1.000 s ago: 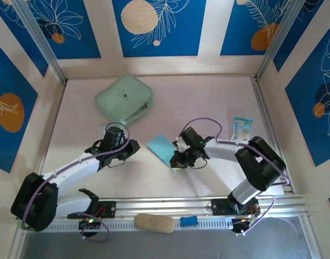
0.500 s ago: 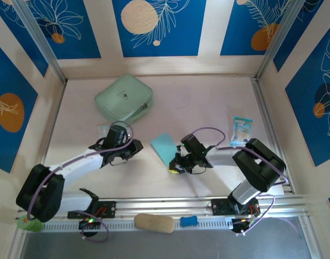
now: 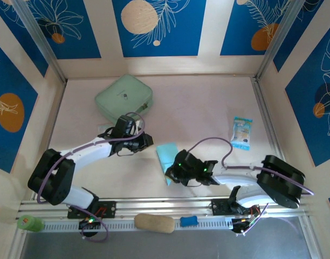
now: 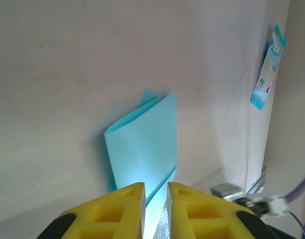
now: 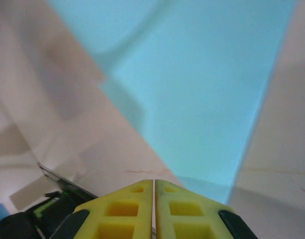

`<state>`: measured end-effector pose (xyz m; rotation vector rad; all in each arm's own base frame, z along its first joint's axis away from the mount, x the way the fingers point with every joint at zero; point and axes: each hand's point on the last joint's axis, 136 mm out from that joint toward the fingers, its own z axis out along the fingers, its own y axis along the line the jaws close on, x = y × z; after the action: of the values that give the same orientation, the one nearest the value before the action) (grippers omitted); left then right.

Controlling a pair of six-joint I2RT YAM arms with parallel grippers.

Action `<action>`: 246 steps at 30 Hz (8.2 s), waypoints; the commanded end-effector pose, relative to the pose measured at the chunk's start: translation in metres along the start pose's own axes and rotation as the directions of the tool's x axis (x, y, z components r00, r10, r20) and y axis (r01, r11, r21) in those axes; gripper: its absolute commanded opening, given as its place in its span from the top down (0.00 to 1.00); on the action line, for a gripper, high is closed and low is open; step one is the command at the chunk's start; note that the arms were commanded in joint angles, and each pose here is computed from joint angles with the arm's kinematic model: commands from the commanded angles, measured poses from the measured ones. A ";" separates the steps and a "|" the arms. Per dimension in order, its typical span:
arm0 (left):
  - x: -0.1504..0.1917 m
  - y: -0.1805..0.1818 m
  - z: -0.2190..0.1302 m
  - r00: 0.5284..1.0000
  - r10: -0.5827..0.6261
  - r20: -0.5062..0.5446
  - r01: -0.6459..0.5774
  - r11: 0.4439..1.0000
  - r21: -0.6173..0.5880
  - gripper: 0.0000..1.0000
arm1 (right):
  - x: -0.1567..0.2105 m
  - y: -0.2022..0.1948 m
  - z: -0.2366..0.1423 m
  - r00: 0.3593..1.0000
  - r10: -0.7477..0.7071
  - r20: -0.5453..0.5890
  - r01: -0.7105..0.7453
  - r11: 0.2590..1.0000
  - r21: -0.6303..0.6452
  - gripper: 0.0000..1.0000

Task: Fold a paper plane with a square sheet of paper (pick it up from the middle)
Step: Rotate the paper at the bottom-center of the table, then fold the wing for the fifth time at the center of the table.

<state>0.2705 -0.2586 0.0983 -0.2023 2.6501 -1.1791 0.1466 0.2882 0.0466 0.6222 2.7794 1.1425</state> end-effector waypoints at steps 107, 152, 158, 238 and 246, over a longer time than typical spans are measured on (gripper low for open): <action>0.067 0.075 0.081 0.951 -0.116 -0.286 0.081 0.988 -0.131 0.99 | -0.051 -0.029 -0.005 0.995 0.034 -0.096 -0.030 0.998 0.048 0.68; 0.060 0.057 0.075 0.959 -0.081 -0.272 0.060 0.995 -0.083 0.99 | -0.099 -0.004 0.003 0.964 -0.215 -0.153 0.189 0.967 -0.169 0.76; 0.057 0.048 0.071 0.962 -0.058 -0.266 0.045 0.998 -0.054 0.97 | -0.103 -0.006 0.007 0.964 -0.210 -0.162 0.182 0.968 -0.174 0.88; 0.123 -0.001 0.063 0.423 0.816 -0.395 -0.882 0.271 -0.385 0.89 | -0.126 -0.013 -0.048 0.967 0.223 0.123 -0.215 0.974 -0.079 1.00; 0.125 0.003 0.065 0.437 0.801 -0.408 -0.877 0.279 -0.390 0.92 | -0.126 -0.015 -0.047 0.966 0.227 0.125 -0.218 0.973 -0.079 1.00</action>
<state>0.1682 -0.3297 0.0354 1.1519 2.4133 -0.0400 0.2440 0.1970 0.0510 0.9707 2.6191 1.1492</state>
